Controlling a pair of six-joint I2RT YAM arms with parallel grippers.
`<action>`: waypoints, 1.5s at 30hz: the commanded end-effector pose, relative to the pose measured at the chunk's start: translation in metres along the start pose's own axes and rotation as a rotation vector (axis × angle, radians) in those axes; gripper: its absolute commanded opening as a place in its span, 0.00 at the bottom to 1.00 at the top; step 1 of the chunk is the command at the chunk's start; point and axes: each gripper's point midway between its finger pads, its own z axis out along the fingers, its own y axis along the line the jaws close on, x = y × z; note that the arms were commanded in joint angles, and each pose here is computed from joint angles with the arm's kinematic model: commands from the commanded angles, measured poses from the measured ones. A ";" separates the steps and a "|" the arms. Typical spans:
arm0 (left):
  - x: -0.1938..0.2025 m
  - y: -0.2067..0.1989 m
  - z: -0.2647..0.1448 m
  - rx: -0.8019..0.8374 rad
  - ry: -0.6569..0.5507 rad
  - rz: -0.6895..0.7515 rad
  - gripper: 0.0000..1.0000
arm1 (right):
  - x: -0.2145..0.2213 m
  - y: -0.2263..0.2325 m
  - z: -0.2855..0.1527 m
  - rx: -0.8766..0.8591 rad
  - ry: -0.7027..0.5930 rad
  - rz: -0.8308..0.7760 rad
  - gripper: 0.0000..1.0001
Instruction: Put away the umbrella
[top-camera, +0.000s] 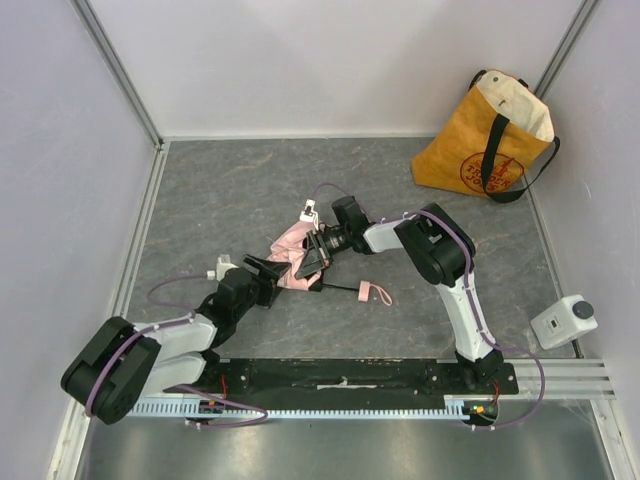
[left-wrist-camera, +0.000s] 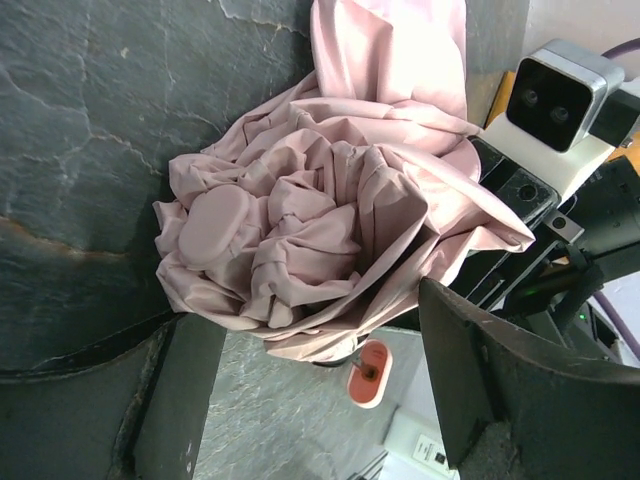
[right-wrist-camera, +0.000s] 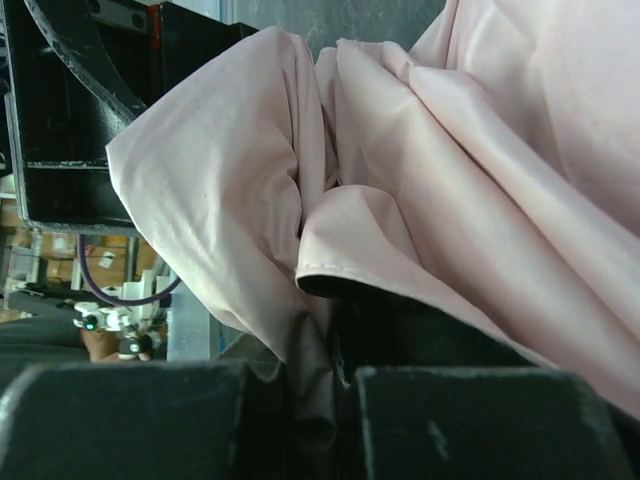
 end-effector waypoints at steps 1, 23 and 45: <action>0.001 0.061 0.001 -0.242 -0.059 -0.054 0.82 | 0.092 -0.053 0.007 0.184 0.115 0.513 0.00; -0.008 0.120 0.003 -0.384 -0.133 0.020 0.74 | 0.063 -0.017 0.007 0.046 0.096 0.531 0.00; 0.010 0.108 0.012 -0.412 -0.007 0.042 0.02 | 0.077 -0.042 -0.013 0.440 0.198 0.323 0.17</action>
